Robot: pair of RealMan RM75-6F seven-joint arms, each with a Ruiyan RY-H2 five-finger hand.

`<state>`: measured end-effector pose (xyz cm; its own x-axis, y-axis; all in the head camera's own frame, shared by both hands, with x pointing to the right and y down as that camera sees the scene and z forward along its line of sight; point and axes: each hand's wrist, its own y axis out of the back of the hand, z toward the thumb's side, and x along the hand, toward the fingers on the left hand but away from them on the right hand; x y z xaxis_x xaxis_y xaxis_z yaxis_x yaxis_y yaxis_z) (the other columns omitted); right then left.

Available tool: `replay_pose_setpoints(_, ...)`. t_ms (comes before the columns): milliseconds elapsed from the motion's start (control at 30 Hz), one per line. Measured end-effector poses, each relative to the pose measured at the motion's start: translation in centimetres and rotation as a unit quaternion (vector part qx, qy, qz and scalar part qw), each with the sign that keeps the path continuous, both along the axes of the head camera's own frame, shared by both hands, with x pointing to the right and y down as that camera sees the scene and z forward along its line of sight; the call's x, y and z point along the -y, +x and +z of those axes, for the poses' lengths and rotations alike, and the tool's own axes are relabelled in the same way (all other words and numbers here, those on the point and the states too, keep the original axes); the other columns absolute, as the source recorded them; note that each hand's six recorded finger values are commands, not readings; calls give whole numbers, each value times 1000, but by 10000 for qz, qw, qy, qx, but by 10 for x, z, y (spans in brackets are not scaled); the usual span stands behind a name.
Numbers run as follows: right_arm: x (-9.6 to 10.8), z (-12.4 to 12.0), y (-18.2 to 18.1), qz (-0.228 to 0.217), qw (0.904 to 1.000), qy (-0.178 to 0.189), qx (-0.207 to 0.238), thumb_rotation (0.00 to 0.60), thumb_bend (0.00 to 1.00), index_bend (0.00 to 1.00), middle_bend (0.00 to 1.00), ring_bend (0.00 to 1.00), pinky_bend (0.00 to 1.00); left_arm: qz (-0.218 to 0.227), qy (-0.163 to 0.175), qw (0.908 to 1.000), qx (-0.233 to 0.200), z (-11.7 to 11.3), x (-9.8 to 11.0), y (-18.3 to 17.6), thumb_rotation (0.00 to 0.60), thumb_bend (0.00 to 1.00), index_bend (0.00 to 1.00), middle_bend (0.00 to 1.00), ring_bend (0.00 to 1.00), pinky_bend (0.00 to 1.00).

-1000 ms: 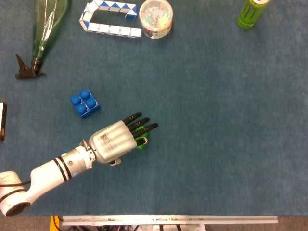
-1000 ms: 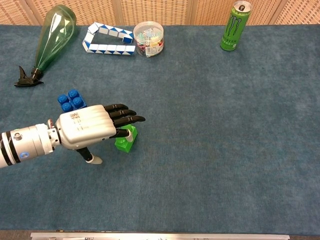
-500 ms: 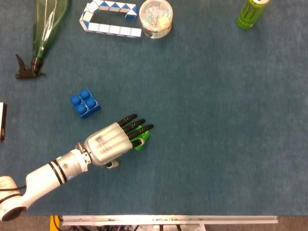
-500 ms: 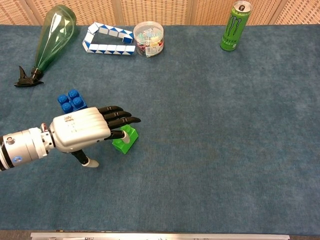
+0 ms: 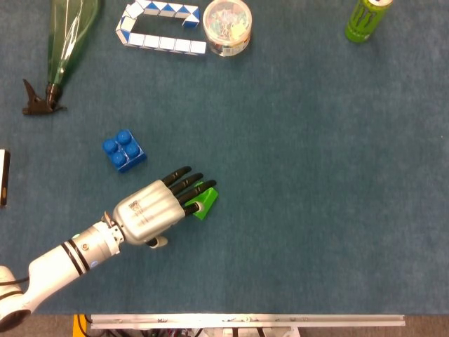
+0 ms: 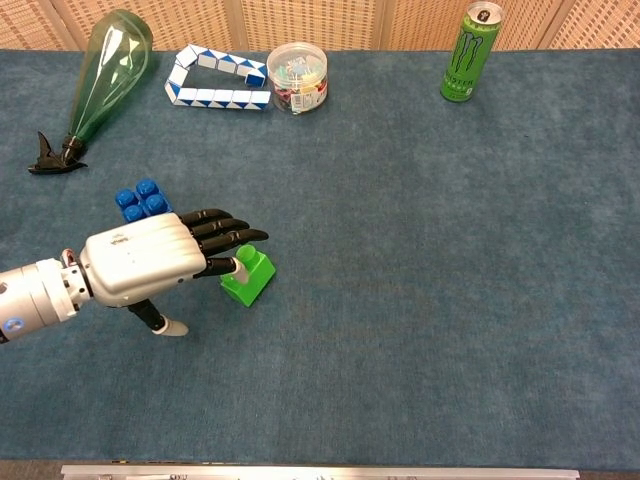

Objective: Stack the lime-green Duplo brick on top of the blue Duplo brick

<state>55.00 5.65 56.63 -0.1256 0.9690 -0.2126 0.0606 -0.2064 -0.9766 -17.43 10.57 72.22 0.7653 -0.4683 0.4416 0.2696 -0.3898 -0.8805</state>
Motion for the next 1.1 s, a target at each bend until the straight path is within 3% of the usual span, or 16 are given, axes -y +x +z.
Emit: replay_pose_setpoints(1100,-6,-20,21,274,9992,240,185,600,71,539,389,305,301,144,-19,9995,-282,-5,-5,12,600,0,268,0,0,70)
